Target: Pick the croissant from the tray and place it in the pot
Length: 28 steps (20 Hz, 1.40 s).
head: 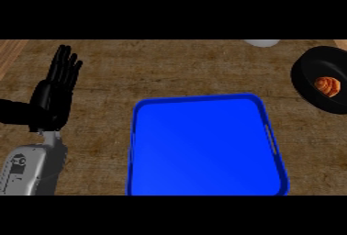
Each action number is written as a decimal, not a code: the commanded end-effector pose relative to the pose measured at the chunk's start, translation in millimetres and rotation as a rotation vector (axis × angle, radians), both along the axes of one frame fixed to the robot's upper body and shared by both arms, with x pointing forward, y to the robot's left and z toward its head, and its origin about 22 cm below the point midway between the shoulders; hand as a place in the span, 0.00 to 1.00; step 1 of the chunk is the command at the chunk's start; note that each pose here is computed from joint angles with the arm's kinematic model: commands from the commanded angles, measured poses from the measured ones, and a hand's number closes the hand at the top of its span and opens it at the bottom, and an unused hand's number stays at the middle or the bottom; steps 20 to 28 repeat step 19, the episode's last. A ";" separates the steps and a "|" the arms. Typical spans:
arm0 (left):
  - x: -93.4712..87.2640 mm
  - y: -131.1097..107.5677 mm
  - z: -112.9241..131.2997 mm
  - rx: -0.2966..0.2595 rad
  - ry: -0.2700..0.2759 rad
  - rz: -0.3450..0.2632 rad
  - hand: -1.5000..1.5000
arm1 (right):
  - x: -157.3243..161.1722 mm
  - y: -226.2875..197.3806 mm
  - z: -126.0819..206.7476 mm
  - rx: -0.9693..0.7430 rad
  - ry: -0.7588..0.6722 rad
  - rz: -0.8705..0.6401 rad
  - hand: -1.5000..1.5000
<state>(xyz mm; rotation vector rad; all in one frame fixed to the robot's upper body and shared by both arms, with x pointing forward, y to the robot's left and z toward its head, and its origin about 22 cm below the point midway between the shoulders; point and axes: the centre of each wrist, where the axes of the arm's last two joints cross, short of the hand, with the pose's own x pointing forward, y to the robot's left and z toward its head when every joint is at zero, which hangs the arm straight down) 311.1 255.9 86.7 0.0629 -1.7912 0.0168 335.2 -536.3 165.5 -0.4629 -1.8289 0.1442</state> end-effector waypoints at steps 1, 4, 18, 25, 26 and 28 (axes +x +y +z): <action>3.6 -1.5 -0.2 0.004 -0.008 0.009 0.50 | -18.4 -18.7 8.9 0.060 -0.048 -0.022 0.00; 1.2 -1.6 -4.5 -0.002 0.006 -0.003 0.50 | -30.4 -29.7 13.9 0.106 -0.070 -0.032 0.00; 3.1 -11.1 0.5 -0.016 -0.003 -0.015 0.50 | -80.0 -65.1 15.2 0.115 -0.087 -0.108 0.00; 1.9 -4.4 0.2 -0.022 -0.013 -0.013 0.50 | -86.1 -69.6 21.0 0.090 -0.076 -0.111 0.00; 1.9 -4.4 0.2 -0.022 -0.013 -0.013 0.50 | -86.1 -69.6 21.0 0.090 -0.076 -0.111 0.00; 1.9 -4.4 0.2 -0.022 -0.013 -0.013 0.50 | -86.1 -69.6 21.0 0.090 -0.076 -0.111 0.00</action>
